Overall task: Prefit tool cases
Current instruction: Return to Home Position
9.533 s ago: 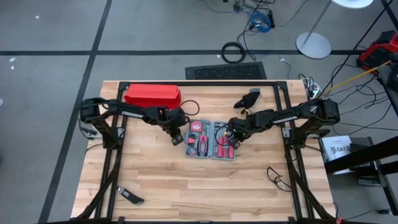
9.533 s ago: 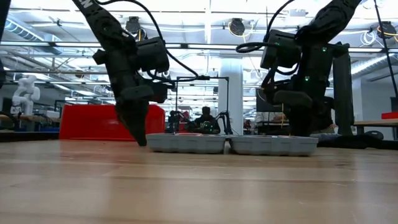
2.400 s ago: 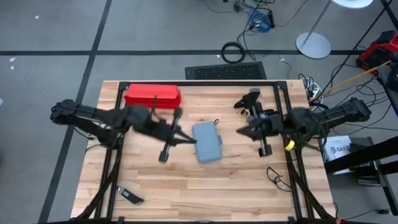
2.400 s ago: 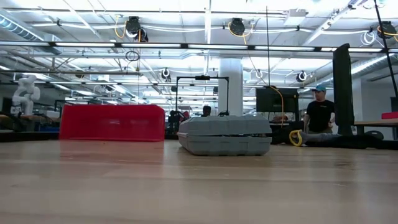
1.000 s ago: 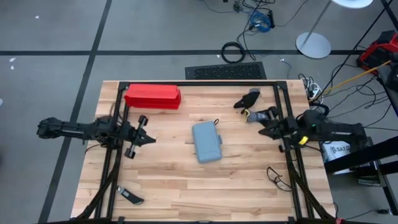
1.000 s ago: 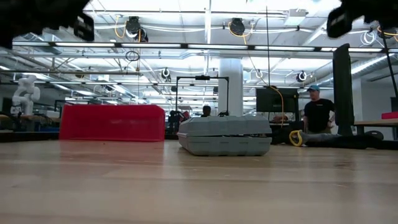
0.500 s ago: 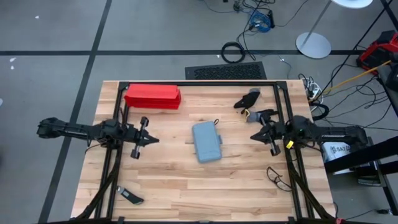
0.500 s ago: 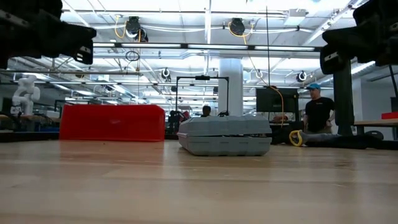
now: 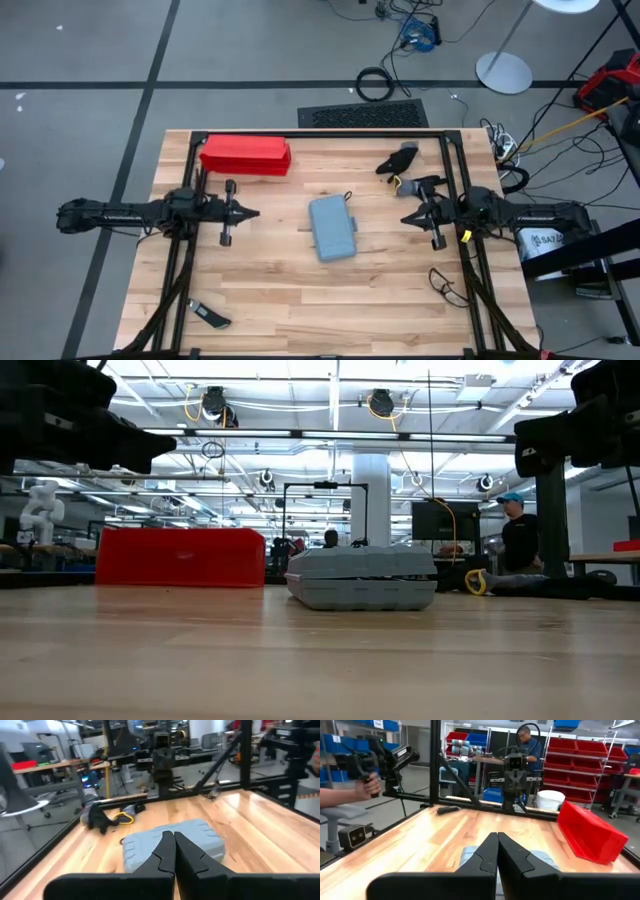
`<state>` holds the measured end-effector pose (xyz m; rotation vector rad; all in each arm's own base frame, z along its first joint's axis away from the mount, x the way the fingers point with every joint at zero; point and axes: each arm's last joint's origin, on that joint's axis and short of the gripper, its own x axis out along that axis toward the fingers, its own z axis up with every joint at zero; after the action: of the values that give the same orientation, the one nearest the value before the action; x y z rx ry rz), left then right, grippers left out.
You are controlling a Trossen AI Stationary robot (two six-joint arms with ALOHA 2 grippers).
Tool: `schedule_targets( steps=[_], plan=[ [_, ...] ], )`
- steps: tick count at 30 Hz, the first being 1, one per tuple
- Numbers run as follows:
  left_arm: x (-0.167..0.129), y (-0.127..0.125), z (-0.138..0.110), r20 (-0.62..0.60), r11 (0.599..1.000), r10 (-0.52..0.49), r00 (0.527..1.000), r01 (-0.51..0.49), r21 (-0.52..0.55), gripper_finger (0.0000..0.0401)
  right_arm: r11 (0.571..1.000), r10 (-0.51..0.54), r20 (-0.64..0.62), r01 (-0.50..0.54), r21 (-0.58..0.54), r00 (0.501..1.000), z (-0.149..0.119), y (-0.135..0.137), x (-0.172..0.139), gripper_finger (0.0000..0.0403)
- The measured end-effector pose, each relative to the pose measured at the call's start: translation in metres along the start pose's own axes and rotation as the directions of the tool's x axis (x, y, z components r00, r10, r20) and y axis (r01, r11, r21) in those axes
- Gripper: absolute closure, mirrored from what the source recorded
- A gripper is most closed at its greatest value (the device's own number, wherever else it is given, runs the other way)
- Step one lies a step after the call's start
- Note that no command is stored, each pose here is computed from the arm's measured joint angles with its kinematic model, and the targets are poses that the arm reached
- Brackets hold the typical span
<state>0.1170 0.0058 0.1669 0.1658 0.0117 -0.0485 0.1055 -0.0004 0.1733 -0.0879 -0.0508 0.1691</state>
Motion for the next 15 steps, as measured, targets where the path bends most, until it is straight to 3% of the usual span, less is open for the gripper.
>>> schedule_targets(
  steps=[6,11,15],
  plan=[
    [0.000,0.000,0.000,-0.004,0.998,-0.003,1.000,0.004,0.064,0.0401,1.000,0.000,-0.058,0.001,0.026,0.998,-0.006,0.000,0.000,0.0403],
    [0.000,0.000,0.000,-0.005,1.000,0.002,1.000,-0.002,-0.024,0.0401,0.995,0.005,-0.106,0.006,0.097,0.994,-0.010,0.001,-0.001,0.0403],
    [0.000,0.000,0.000,-0.005,1.000,0.004,1.000,-0.004,-0.028,0.0401,0.993,0.007,-0.125,0.007,0.115,0.992,-0.012,0.001,-0.001,0.0403]
  ],
)
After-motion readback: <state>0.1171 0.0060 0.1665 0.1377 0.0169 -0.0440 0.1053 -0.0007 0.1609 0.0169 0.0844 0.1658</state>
